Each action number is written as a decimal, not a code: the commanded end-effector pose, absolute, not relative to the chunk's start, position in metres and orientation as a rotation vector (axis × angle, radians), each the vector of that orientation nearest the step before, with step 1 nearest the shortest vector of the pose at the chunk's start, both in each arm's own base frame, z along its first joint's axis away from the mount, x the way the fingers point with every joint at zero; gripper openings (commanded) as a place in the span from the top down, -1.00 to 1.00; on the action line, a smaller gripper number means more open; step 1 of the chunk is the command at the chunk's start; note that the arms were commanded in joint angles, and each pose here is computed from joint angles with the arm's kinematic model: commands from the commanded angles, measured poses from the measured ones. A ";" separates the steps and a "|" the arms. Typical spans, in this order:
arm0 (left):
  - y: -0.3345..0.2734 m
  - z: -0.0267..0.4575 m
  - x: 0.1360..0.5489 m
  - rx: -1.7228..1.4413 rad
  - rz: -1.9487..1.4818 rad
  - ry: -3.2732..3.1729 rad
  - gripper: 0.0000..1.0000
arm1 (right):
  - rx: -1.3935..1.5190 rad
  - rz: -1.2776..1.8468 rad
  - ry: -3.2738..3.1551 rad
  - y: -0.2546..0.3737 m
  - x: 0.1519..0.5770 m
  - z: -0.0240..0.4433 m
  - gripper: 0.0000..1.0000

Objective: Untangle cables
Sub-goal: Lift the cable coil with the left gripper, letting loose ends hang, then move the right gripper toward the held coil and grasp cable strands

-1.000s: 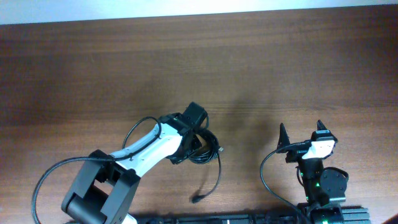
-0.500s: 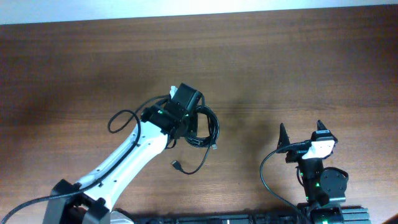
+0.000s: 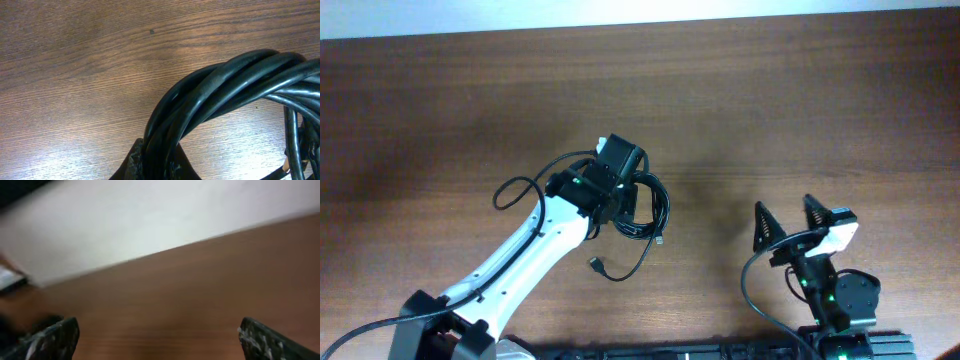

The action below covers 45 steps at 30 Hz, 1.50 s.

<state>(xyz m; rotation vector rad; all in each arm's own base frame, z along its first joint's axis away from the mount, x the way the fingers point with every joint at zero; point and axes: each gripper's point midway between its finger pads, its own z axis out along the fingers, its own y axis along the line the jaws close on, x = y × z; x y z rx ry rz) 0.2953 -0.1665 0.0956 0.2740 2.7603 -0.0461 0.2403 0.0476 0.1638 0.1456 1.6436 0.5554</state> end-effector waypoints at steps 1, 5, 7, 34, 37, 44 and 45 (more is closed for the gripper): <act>-0.167 0.111 0.302 0.267 -0.060 2.712 1.00 | 0.318 1.138 1.709 0.094 0.220 0.165 -0.97; -0.167 0.110 0.301 0.269 -0.063 2.716 1.00 | 0.282 1.285 1.755 0.111 0.207 0.164 -0.97; -0.167 0.110 0.301 0.269 -0.063 2.715 1.00 | 0.274 1.261 1.758 0.110 0.208 0.163 -0.97; -0.172 0.156 0.309 -0.066 -0.254 2.582 1.00 | -0.047 1.470 2.372 0.157 0.218 0.167 -0.79; -0.172 0.157 0.309 -0.201 -0.294 2.578 1.00 | -0.114 1.511 2.375 0.175 0.214 0.170 -0.73; -0.172 0.158 0.311 -0.203 -0.289 2.570 1.00 | -0.126 1.253 2.325 0.218 0.242 0.170 -0.47; -0.172 0.157 0.311 -0.202 -0.289 2.572 1.00 | -0.103 1.222 2.314 0.221 0.246 0.170 -0.42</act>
